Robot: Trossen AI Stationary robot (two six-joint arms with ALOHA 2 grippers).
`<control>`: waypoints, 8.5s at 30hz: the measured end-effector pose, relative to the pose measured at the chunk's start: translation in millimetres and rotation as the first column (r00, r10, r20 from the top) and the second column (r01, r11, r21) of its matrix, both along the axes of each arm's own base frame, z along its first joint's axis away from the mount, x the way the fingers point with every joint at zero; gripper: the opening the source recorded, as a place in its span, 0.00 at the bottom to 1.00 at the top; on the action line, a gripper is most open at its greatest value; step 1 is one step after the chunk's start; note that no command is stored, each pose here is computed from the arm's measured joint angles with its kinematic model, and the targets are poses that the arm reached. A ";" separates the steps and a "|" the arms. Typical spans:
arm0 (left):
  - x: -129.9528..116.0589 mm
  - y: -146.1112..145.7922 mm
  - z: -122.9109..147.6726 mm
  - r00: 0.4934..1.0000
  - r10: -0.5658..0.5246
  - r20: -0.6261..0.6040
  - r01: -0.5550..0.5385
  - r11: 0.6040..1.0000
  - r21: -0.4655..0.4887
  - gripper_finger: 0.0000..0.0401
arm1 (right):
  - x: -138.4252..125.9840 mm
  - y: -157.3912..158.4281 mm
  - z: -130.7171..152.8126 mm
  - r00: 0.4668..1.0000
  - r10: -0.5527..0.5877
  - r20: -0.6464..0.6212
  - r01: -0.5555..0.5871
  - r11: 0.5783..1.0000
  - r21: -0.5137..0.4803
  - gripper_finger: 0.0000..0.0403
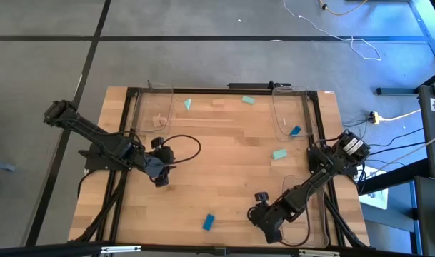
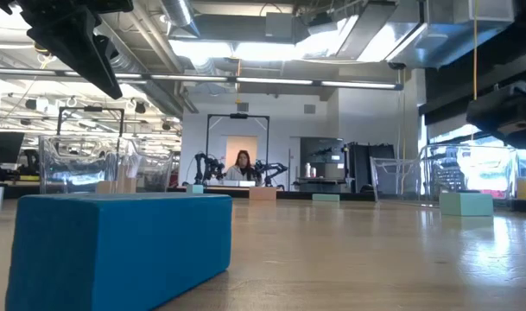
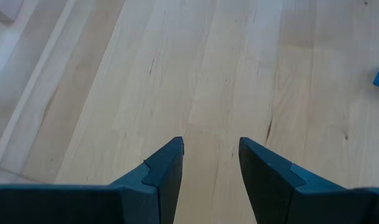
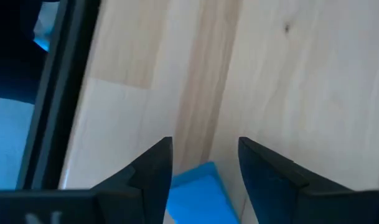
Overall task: Sort & place blocks by color
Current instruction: Put the bottom right blue block into the top right transparent bin, then adjust the top right transparent bin
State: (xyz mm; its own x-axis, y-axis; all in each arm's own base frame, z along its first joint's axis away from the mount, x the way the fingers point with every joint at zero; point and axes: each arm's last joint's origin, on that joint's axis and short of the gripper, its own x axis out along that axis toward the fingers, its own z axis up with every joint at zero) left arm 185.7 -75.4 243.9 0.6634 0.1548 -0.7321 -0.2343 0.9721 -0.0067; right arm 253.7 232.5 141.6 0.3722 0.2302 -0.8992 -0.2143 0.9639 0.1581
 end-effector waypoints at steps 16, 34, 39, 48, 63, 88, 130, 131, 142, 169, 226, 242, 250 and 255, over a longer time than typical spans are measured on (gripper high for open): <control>0.0 0.0 0.0 1.000 0.002 0.001 -0.002 1.000 -0.002 0.37 | -1.3 5.6 5.4 0.996 0.063 -0.060 -0.058 0.996 0.069 0.45; 0.1 0.1 0.1 1.000 0.006 0.003 -0.006 1.000 -0.001 0.37 | -10.2 -1.9 0.7 0.985 0.095 -0.144 -0.100 0.995 -0.030 0.45; 0.1 0.0 0.1 1.000 0.006 0.003 -0.006 1.000 -0.001 0.37 | -7.6 -5.9 0.6 0.993 0.088 -0.072 -0.098 0.985 -0.141 0.45; 0.1 0.1 0.1 1.000 0.006 0.003 -0.006 1.000 -0.002 0.37 | -3.2 -9.3 0.9 0.994 0.078 -0.071 -0.087 0.988 -0.126 0.45; 0.1 0.1 0.1 1.000 0.007 0.003 -0.007 1.000 -0.002 0.37 | -0.7 -2.5 26.5 0.975 0.132 -0.179 -0.154 0.982 -0.113 0.45; 0.1 0.0 0.1 1.000 0.007 0.003 -0.007 1.000 -0.002 0.37 | -6.7 2.4 5.3 0.940 0.212 -0.268 -0.262 0.950 -0.170 0.45; 0.2 0.0 0.0 1.000 0.007 0.003 -0.007 1.000 -0.002 0.37 | 14.9 10.2 25.6 0.970 0.174 -0.171 -0.210 0.952 -0.223 0.33; 0.2 0.1 0.1 1.000 0.007 0.003 -0.007 1.000 -0.002 0.37 | 17.4 10.2 29.0 0.973 0.168 -0.160 -0.202 0.953 -0.227 0.33; 0.2 0.0 0.1 1.000 0.007 0.003 -0.007 1.000 -0.003 0.37 | 40.4 -12.2 79.8 0.987 -0.137 -0.084 0.093 0.911 -0.401 0.33; 8.9 -3.1 8.4 0.989 -0.104 0.101 0.093 0.990 0.105 0.37 | 69.0 -166.4 131.8 0.665 -0.741 0.098 0.599 0.450 -0.662 0.33; 9.1 -3.2 8.5 0.991 -0.079 0.111 0.071 0.994 0.078 0.37 | -69.5 -347.0 50.6 0.129 -0.991 0.045 0.929 0.105 -0.355 0.41; 8.9 -3.2 8.3 0.992 -0.044 0.117 0.040 0.999 0.033 0.37 | -40.4 -346.1 73.2 0.440 -0.898 -0.023 0.894 0.440 -0.082 0.40; 8.5 -3.5 7.8 0.993 -0.055 0.107 0.052 0.998 0.029 0.37 | -26.3 -333.2 76.7 0.594 -0.804 0.029 0.804 0.593 -0.028 0.40; 8.5 -3.6 7.8 0.993 -0.047 0.109 0.045 0.999 0.018 0.37 | -18.4 -325.6 79.1 0.634 -0.767 0.101 0.773 0.632 -0.054 0.40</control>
State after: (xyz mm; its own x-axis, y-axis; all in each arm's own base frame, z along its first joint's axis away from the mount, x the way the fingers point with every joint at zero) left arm 194.2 -79.0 251.7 0.7460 0.1330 -0.6525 -0.1882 0.9820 -0.0151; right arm 235.2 -93.2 220.7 0.4336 -0.2409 -0.8683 0.6060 0.7911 0.0832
